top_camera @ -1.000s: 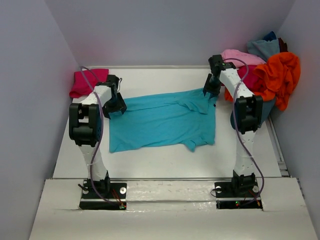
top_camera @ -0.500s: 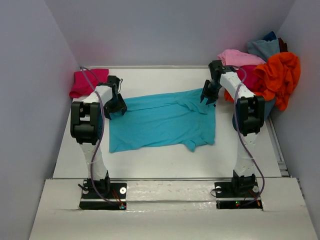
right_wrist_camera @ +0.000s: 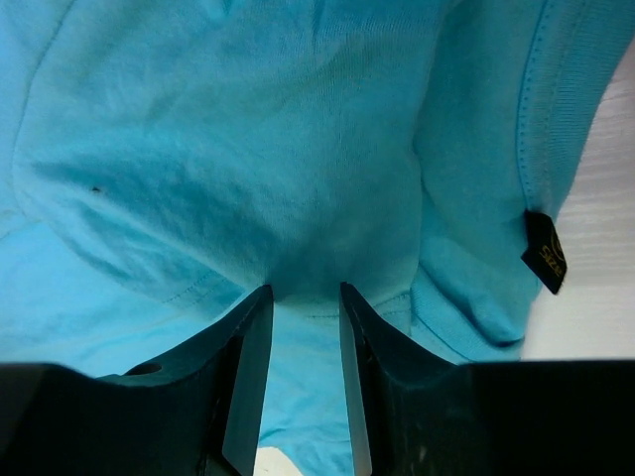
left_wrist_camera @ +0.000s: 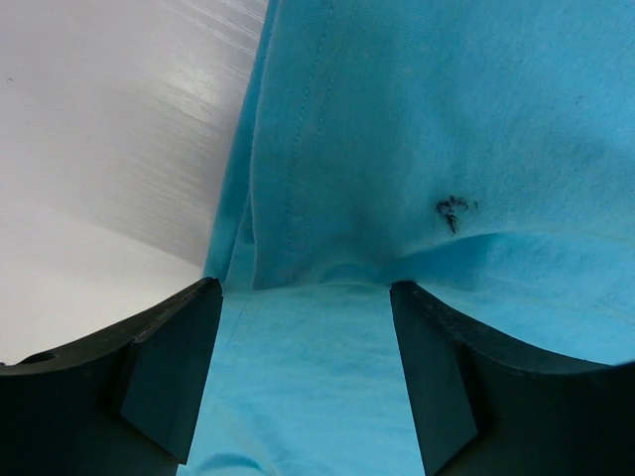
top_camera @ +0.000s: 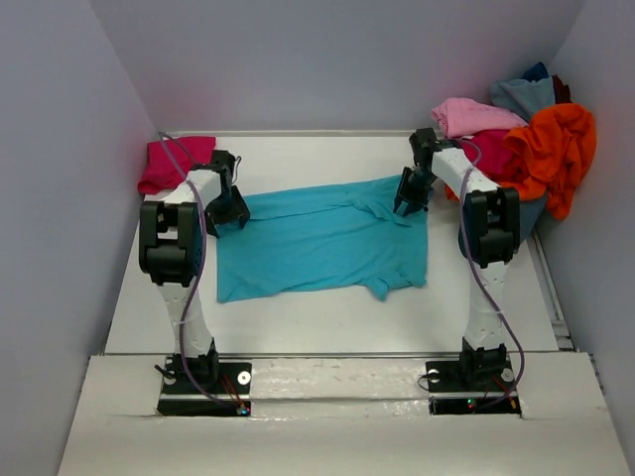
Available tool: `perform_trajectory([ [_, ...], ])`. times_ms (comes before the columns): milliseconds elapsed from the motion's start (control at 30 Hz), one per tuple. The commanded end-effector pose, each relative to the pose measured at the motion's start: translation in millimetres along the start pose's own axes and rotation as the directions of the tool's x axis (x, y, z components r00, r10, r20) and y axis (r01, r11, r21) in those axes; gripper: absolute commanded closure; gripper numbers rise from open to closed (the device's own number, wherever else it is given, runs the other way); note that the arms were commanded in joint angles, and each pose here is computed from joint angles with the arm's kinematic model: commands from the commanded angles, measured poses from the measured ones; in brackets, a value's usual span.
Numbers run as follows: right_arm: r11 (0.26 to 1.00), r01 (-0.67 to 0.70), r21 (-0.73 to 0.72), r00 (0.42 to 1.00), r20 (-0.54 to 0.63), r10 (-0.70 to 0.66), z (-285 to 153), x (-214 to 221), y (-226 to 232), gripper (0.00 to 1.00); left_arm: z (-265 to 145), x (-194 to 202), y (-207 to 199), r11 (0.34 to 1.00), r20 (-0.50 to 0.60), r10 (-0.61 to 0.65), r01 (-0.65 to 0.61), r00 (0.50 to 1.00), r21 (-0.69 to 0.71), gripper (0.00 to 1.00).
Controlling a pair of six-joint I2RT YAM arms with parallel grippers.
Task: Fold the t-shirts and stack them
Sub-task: Fold the tshirt
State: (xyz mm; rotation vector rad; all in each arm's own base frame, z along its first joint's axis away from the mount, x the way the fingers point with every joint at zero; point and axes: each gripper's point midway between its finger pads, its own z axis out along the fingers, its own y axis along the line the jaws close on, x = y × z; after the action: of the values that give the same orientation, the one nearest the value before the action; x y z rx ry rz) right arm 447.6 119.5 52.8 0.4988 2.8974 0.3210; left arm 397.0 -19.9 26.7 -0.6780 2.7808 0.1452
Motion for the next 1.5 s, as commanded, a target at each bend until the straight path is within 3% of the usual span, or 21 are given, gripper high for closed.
perform_trajectory([
  [0,1.0,0.018,-0.013,1.0,-0.014,-0.018,14.3,5.3,2.5,0.61,-7.7,-12.9,4.0,1.0,0.044,-0.018,0.019,0.999,-0.013,0.2],
  [800,0.997,0.023,0.067,0.996,-0.087,-0.017,50.0,24.2,-17.3,0.65,-21.4,-29.6,48.5,0.989,0.112,-0.087,0.099,0.99,-0.109,0.22],
  [1133,0.996,0.023,0.089,0.995,-0.094,-0.014,54.6,25.2,-21.7,0.65,-17.1,-23.7,69.2,0.981,0.092,-0.118,0.13,0.989,-0.145,0.22],
  [1467,0.99,0.028,0.137,0.997,-0.076,-0.017,49.2,23.2,-30.4,0.65,-31.8,-43.6,45.3,0.992,0.122,-0.121,0.124,0.985,-0.019,0.23],
])
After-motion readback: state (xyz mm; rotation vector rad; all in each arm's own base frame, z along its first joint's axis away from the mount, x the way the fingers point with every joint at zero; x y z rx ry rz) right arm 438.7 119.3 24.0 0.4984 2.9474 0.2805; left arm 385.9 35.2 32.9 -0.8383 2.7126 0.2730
